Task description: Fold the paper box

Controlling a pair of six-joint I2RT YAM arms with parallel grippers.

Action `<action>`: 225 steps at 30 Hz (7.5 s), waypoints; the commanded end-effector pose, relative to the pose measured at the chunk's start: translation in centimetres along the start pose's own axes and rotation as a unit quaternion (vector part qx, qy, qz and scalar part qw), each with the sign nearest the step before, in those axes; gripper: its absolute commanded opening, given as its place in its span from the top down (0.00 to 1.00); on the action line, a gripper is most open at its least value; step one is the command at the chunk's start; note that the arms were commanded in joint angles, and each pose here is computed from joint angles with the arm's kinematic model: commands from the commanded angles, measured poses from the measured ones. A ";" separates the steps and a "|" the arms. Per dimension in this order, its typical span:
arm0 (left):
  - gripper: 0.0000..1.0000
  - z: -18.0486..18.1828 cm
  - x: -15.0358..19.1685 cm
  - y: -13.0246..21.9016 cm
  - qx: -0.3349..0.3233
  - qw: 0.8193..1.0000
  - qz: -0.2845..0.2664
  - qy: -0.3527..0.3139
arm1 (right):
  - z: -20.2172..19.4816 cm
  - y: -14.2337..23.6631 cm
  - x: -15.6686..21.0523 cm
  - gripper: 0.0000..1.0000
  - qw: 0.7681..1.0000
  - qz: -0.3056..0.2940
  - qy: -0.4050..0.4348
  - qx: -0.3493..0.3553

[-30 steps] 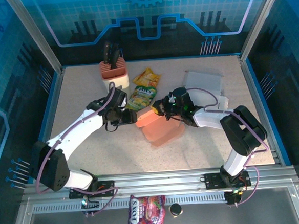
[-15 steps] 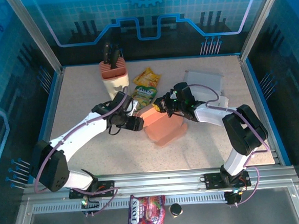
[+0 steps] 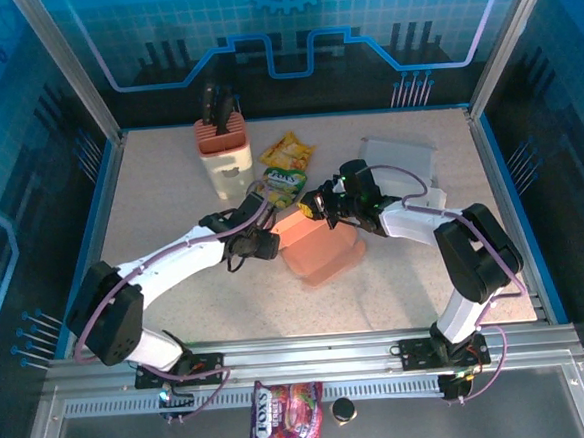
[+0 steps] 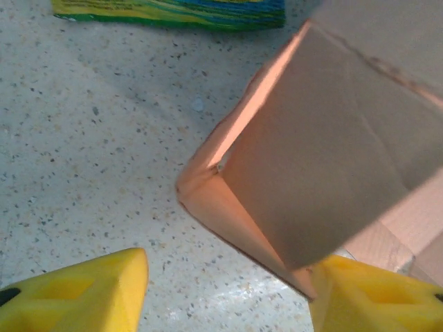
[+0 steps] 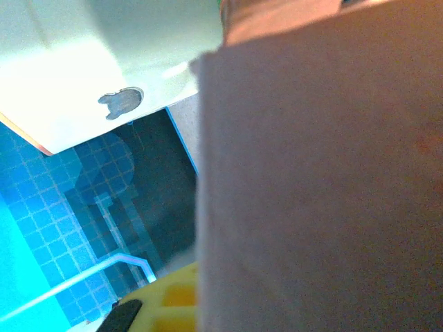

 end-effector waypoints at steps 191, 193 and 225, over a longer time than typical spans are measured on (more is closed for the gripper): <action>0.70 0.1 1.9 -2.1 0.055 0.981 -0.154 0.108 | -5.1 -4.1 5.0 1.00 0.978 -0.130 0.040 -0.158; 0.70 0.1 1.8 -2.2 0.052 0.980 -0.155 0.115 | -5.1 -4.2 5.0 1.00 0.978 -0.130 0.039 -0.157; 1.00 -0.4 0.3 -3.0 0.015 0.969 -0.167 0.179 | -4.9 -4.8 5.2 1.00 0.980 -0.128 0.014 -0.149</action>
Point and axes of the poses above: each hand's point on the last joint's axis, 136 mm out from that joint toward the fingers, its own y axis back along the fingers, its own z axis along the line the jaws close on, x = y × z, the point moved 2 cm from there along y, back along the fingers, and after that the axes turned 8 degrees about -y, right-handed, at the moved point
